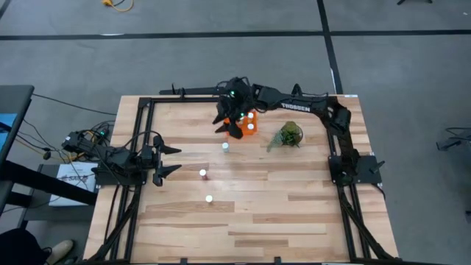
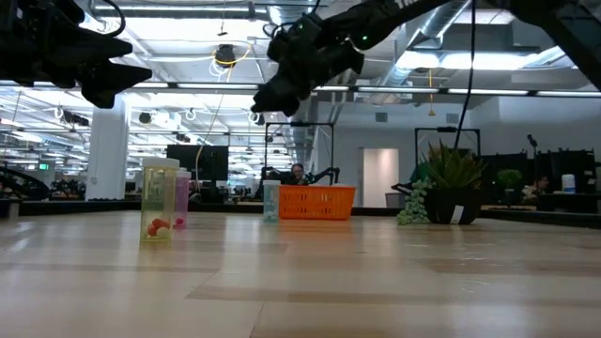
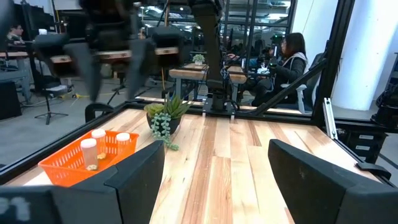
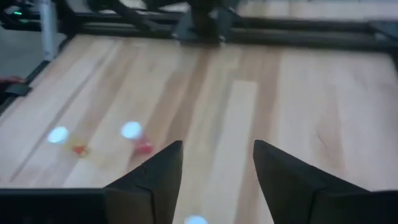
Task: Pick and place pill bottles into a basket
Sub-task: Put the blue pill bottle into the orange bin
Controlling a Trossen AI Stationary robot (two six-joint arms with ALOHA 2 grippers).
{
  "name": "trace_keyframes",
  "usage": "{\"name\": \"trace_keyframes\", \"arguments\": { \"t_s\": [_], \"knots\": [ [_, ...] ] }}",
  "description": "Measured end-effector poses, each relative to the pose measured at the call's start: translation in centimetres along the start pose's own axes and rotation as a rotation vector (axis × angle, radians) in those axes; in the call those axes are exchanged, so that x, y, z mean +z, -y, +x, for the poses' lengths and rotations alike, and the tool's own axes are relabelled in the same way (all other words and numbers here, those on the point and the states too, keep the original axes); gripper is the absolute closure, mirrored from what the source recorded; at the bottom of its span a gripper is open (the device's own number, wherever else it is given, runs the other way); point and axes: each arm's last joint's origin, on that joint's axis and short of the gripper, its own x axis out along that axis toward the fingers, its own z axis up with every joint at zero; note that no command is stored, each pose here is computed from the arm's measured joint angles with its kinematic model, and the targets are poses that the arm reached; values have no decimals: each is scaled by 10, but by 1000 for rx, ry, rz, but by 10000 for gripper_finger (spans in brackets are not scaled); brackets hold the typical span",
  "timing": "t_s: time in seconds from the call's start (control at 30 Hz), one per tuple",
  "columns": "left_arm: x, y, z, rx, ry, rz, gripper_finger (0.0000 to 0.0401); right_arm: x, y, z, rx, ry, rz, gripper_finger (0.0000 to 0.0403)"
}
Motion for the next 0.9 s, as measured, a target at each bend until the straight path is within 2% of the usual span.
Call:
{"name": "trace_keyframes", "arguments": {
  "t_s": [0.27,0.53,0.7,0.9],
  "knots": [
    [0,0,0,0,0,0,124,-4,-57,-7,20,153,-101,251],
    [0,0,0,0,0,0,124,-31,-110,-38,40,310,-129,268],
    [0,0,0,0,0,0,124,-52,-131,-60,34,421,-129,269],
    [0,0,0,0,0,0,124,-77,-149,-74,37,452,-140,269]
  ]
}}
